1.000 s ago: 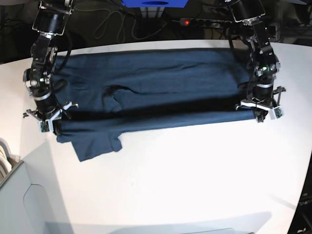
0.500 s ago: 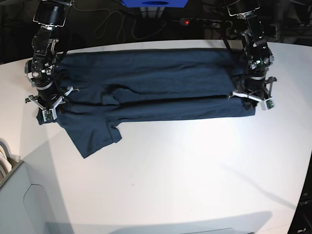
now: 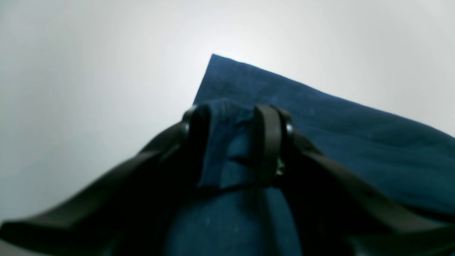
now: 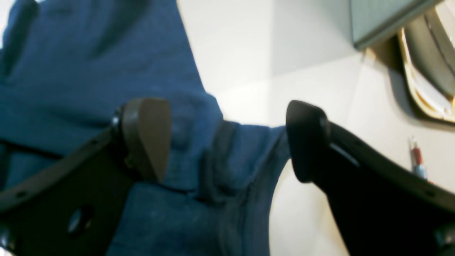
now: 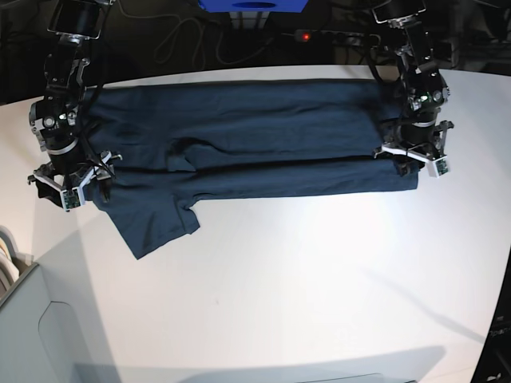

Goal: Fold the T-shirt properly
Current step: 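Lay the folded hem down and pull both grippers back toward the robot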

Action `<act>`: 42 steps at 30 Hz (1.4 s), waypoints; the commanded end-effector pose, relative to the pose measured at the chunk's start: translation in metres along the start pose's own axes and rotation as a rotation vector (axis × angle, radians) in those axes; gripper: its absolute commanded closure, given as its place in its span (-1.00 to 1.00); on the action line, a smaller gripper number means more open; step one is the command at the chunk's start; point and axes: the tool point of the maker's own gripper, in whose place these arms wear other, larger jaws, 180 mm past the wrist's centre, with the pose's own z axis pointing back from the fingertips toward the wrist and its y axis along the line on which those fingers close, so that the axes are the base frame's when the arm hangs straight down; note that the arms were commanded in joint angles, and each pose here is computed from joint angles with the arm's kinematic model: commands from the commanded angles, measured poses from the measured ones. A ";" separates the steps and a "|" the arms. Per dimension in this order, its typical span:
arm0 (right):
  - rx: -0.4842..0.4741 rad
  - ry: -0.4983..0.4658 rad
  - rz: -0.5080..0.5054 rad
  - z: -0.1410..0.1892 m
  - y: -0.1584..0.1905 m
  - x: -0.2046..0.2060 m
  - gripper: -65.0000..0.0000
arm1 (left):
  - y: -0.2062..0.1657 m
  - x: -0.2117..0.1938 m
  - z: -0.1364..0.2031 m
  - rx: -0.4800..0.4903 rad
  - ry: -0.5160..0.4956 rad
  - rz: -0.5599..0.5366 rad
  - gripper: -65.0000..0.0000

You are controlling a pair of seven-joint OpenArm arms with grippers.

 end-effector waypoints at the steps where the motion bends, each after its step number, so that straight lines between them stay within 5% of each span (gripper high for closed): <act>1: -0.017 -0.054 0.011 0.001 -0.008 0.017 -0.50 | 0.000 0.018 0.001 -0.002 -0.057 0.000 0.32; 12: 0.062 -0.001 0.033 -0.017 0.001 0.025 -0.50 | -0.006 0.019 0.001 -0.048 -0.056 0.079 0.33; 21: 0.178 0.085 0.012 -0.069 0.018 0.029 -0.50 | -0.007 0.019 0.001 -0.050 -0.060 0.082 1.00; 31: 0.224 0.190 -0.092 -0.109 0.013 0.014 -0.46 | -0.006 0.019 0.001 -0.046 -0.057 0.080 1.00; 34: 0.258 0.202 -0.081 -0.108 0.019 0.009 -0.11 | -0.006 0.019 0.001 -0.047 -0.057 0.081 1.00; 39: 0.316 0.238 -0.042 -0.103 0.043 -0.010 0.95 | -0.006 0.019 0.001 -0.046 -0.060 0.085 1.00; 42: 0.334 0.244 -0.025 -0.102 0.051 -0.012 0.97 | -0.007 0.022 0.001 -0.047 -0.066 0.084 1.00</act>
